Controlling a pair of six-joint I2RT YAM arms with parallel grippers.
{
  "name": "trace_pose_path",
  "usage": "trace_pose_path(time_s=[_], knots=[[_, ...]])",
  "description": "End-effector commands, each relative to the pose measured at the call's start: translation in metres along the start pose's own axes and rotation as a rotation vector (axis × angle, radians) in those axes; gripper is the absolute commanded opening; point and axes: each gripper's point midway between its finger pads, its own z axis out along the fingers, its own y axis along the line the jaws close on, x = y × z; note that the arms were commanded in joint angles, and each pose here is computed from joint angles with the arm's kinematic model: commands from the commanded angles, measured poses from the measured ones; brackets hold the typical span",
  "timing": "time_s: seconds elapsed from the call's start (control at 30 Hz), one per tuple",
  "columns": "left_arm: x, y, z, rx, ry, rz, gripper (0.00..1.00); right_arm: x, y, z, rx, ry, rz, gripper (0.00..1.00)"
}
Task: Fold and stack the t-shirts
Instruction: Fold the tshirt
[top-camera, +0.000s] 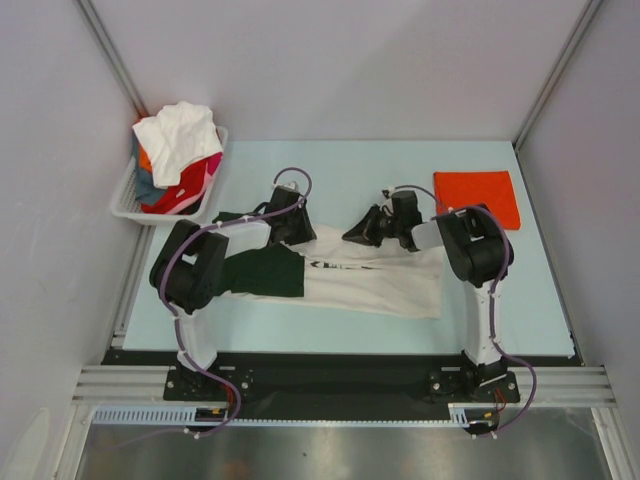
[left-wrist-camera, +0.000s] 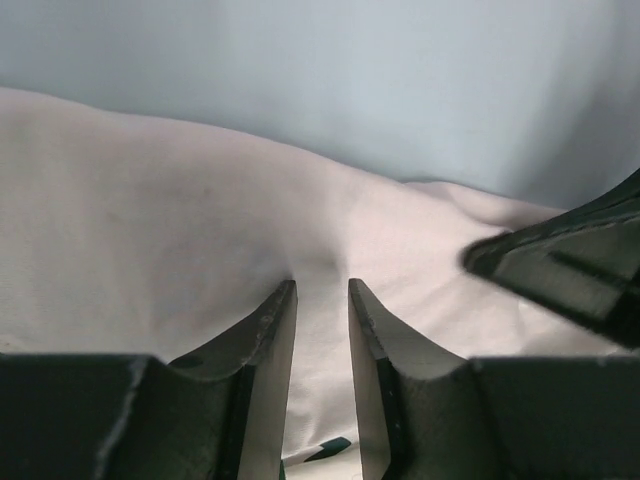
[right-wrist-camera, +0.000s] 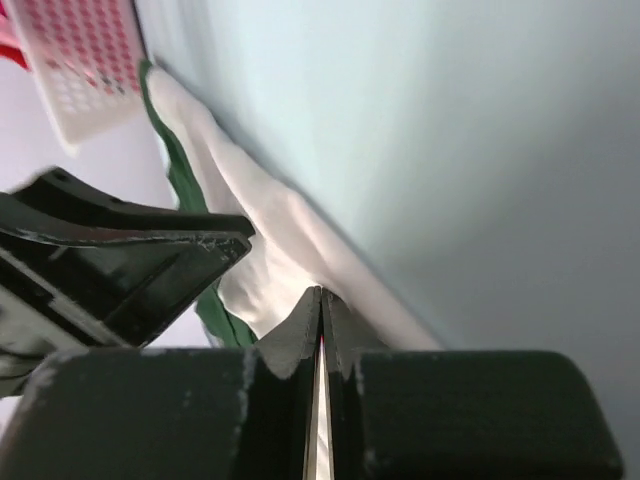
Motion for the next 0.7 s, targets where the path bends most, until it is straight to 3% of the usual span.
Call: trace_pose_path(time_s=[0.0,0.27,0.43,0.53,0.63,0.67], knots=[[0.018,0.022,0.013,-0.071,0.036,-0.036,0.34,-0.030,-0.027,-0.025,0.014,-0.111,0.051,0.04],[0.017,0.026,0.010,-0.077,0.024,-0.040,0.34,-0.057,-0.080,-0.118,0.068,-0.263,0.143,0.03],[0.004,0.015,0.001,-0.051,-0.006,-0.025,0.35,-0.065,-0.076,-0.143,0.120,-0.359,0.099,0.05],[-0.011,0.009,-0.011,-0.044,-0.044,-0.003,0.37,-0.080,-0.061,-0.155,0.177,-0.401,0.040,0.16],[-0.029,0.004,-0.023,-0.057,-0.097,0.022,0.41,-0.090,-0.049,-0.165,0.270,-0.428,-0.065,0.41],[-0.034,0.003,-0.026,-0.059,-0.108,0.029,0.41,-0.089,-0.055,-0.170,0.335,-0.439,-0.060,0.44]])
